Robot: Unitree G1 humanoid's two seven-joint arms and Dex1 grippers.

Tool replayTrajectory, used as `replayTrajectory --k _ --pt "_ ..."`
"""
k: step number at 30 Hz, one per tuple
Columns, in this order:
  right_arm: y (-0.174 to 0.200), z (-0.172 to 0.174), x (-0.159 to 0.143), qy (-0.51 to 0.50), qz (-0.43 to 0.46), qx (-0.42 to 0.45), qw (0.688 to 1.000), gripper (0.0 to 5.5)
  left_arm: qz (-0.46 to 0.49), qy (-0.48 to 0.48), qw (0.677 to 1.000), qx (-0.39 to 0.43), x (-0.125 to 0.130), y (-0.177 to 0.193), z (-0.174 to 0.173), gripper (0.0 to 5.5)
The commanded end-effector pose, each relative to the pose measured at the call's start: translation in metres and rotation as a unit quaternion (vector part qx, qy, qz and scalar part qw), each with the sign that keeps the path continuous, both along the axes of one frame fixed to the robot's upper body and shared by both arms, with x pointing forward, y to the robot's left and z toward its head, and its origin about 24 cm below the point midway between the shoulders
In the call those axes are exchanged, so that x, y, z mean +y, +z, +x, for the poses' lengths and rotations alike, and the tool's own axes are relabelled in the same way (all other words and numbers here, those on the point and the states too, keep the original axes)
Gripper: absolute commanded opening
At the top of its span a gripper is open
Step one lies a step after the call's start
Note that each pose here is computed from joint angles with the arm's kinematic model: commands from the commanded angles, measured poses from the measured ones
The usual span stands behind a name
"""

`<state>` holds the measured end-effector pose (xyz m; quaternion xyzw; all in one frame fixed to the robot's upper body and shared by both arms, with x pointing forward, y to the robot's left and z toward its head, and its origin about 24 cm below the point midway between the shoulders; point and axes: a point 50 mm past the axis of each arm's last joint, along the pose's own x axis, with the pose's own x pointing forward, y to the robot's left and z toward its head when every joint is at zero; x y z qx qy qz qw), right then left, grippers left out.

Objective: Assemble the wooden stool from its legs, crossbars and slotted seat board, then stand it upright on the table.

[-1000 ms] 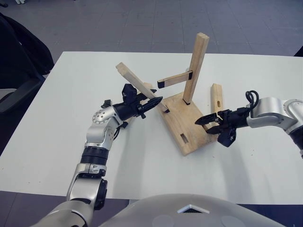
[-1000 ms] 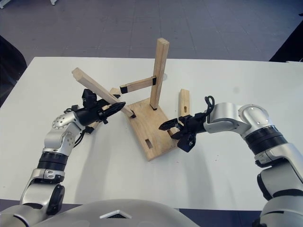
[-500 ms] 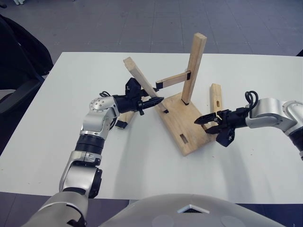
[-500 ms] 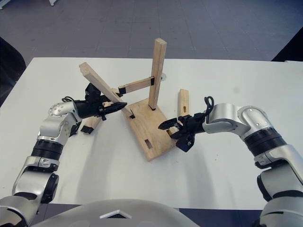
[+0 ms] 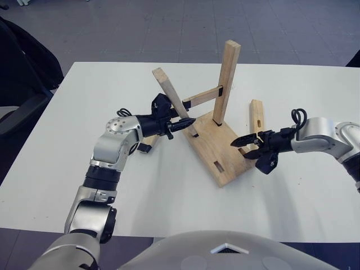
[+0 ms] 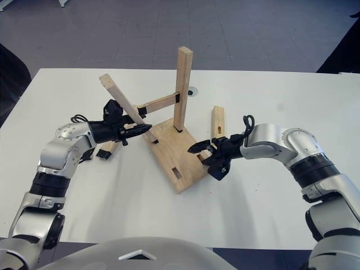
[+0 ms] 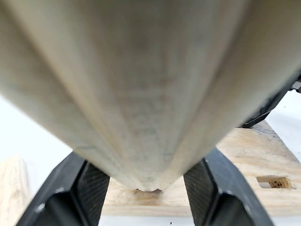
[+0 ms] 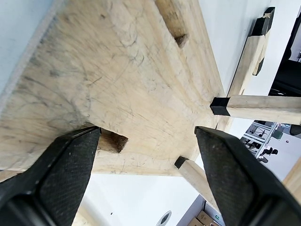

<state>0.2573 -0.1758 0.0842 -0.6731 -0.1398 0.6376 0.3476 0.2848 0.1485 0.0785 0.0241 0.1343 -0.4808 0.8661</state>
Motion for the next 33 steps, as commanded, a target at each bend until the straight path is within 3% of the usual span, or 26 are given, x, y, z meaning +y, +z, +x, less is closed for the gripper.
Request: replayTrajectory --k 1,12,24,33 --pt "-0.036 -0.020 -0.009 -0.012 -0.064 0.069 0.995 3.70 0.070 0.031 0.991 0.112 0.012 -0.048 -0.033 2.05" --pt "-0.038 -0.021 -0.011 -0.021 -0.067 0.075 0.995 3.70 0.066 0.100 0.975 0.187 0.041 -0.080 -0.043 2.05" --pt "-0.040 -0.023 -0.010 -0.023 -0.066 0.077 0.995 3.70 0.108 0.058 0.956 0.267 0.032 -0.096 -0.042 2.05" --pt "-0.039 -0.022 -0.006 -0.027 -0.059 0.078 0.995 3.70 0.191 0.027 0.956 0.222 0.021 -0.095 -0.036 2.05"
